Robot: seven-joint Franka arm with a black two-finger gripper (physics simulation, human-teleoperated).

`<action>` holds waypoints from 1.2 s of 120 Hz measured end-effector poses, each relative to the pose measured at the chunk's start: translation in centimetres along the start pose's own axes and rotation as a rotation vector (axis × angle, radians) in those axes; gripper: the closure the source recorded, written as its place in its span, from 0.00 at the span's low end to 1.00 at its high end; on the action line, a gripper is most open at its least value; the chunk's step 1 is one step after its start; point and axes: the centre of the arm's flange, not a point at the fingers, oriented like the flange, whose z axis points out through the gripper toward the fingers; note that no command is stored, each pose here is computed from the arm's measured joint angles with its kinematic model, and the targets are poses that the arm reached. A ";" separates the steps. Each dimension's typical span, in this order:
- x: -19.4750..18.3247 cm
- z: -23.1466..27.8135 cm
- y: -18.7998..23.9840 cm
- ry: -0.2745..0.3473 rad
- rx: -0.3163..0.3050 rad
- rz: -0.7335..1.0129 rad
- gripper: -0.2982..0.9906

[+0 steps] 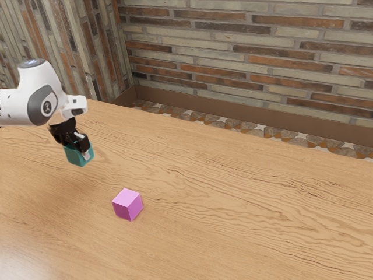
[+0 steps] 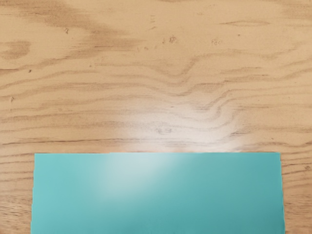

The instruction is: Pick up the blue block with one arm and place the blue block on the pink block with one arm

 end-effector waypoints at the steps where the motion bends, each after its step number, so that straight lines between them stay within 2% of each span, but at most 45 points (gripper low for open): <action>1: -0.1 -0.1 0.3 0.000 0.001 -0.002 0.50; 31: 0.9 0.0 9.6 -0.010 -0.015 -0.043 0.50; 51: 0.6 0.9 13.1 -0.035 -0.024 -0.100 0.50; 87: 0.3 3.5 14.5 -0.067 -0.029 -0.219 0.50; 107: 0.6 4.3 15.2 -0.057 -0.007 -0.208 0.49; 144: 0.7 5.1 15.4 -0.048 -0.004 -0.229 0.49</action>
